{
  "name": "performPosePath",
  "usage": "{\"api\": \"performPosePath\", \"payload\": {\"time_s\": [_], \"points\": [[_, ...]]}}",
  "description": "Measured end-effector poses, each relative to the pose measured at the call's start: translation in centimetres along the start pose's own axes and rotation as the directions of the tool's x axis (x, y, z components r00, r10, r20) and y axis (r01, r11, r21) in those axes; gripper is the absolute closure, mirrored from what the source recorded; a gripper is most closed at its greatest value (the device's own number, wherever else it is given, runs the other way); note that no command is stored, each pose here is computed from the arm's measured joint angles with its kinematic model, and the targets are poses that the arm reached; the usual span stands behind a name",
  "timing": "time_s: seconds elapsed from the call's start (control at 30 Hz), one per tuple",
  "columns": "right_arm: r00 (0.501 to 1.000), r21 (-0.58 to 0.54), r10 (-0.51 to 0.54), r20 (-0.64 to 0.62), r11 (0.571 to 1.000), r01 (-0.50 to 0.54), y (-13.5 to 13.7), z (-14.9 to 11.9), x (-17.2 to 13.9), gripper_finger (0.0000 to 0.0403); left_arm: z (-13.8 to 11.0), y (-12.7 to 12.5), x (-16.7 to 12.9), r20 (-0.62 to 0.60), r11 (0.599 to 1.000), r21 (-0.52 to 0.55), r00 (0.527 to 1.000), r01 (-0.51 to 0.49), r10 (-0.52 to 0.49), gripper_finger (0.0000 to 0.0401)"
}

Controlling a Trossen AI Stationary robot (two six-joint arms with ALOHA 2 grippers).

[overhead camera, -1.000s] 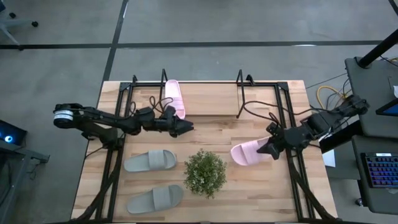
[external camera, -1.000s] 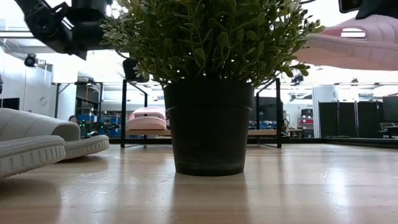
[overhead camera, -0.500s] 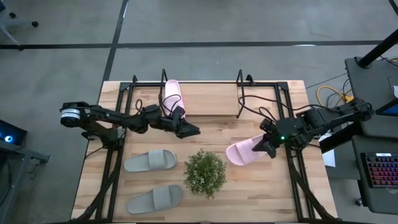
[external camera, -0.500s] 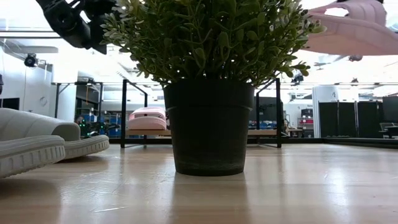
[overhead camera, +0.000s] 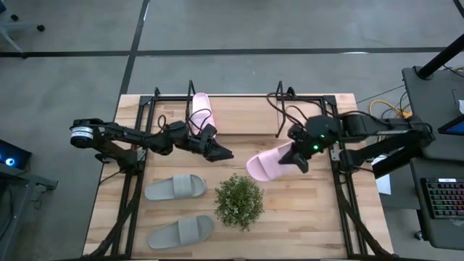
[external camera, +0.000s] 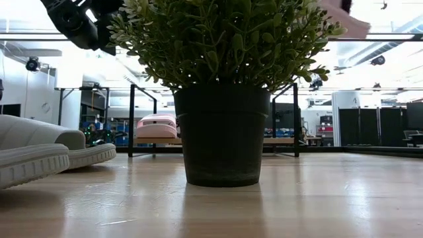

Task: Pick and place slides into the shelf
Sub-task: Put the pink slide on the shelf

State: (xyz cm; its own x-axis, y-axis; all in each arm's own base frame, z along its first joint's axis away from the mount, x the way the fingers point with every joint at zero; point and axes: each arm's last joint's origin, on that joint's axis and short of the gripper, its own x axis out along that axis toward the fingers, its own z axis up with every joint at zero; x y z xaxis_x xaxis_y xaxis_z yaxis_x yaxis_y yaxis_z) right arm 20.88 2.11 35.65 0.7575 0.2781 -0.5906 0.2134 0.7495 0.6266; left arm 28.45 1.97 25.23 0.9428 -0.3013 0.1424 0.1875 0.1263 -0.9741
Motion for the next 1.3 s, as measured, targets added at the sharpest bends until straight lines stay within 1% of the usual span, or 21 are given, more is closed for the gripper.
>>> {"api": "performPosePath", "payload": {"time_s": [0.17, 0.33, 0.63, 0.83, 1.1, 1.3], "points": [[0.999, -0.027, 0.013, -0.051, 1.000, -0.015, 0.3, 1.7, 1.8, 0.0394, 0.0, 0.0, 0.0, -0.011, 1.000, 0.001, 1.000, 0.002, -0.002, 0.0135], [0.995, -0.037, 0.028, -0.100, 0.999, -0.032, 0.5, 2.5, 3.3, 0.0394, -0.2, -0.1, 0.0, -0.077, 1.000, 0.001, 0.997, 0.010, -0.010, 0.0135], [0.996, -0.065, 0.040, -0.078, 0.997, -0.045, 1.2, 4.5, 3.8, 0.0394, -0.4, -0.1, 0.0, -0.136, 1.000, 0.022, 0.991, 0.018, -0.015, 0.0135], [0.997, -0.079, 0.047, -0.055, 0.996, -0.052, 1.2, 5.9, 3.9, 0.0394, -0.4, 0.0, 0.0, -0.142, 1.000, 0.018, 0.990, 0.010, -0.007, 0.0135], [0.996, -0.082, 0.041, -0.081, 0.996, -0.047, 0.8, 6.4, 5.1, 0.0394, -0.5, -0.1, 0.0, -0.161, 1.000, 0.017, 0.987, 0.013, -0.010, 0.0135], [0.996, -0.077, 0.046, -0.073, 0.996, -0.052, 0.5, 6.8, 5.1, 0.0394, -0.5, -0.1, 0.0, -0.172, 1.000, 0.015, 0.985, 0.012, -0.009, 0.0135]]}}
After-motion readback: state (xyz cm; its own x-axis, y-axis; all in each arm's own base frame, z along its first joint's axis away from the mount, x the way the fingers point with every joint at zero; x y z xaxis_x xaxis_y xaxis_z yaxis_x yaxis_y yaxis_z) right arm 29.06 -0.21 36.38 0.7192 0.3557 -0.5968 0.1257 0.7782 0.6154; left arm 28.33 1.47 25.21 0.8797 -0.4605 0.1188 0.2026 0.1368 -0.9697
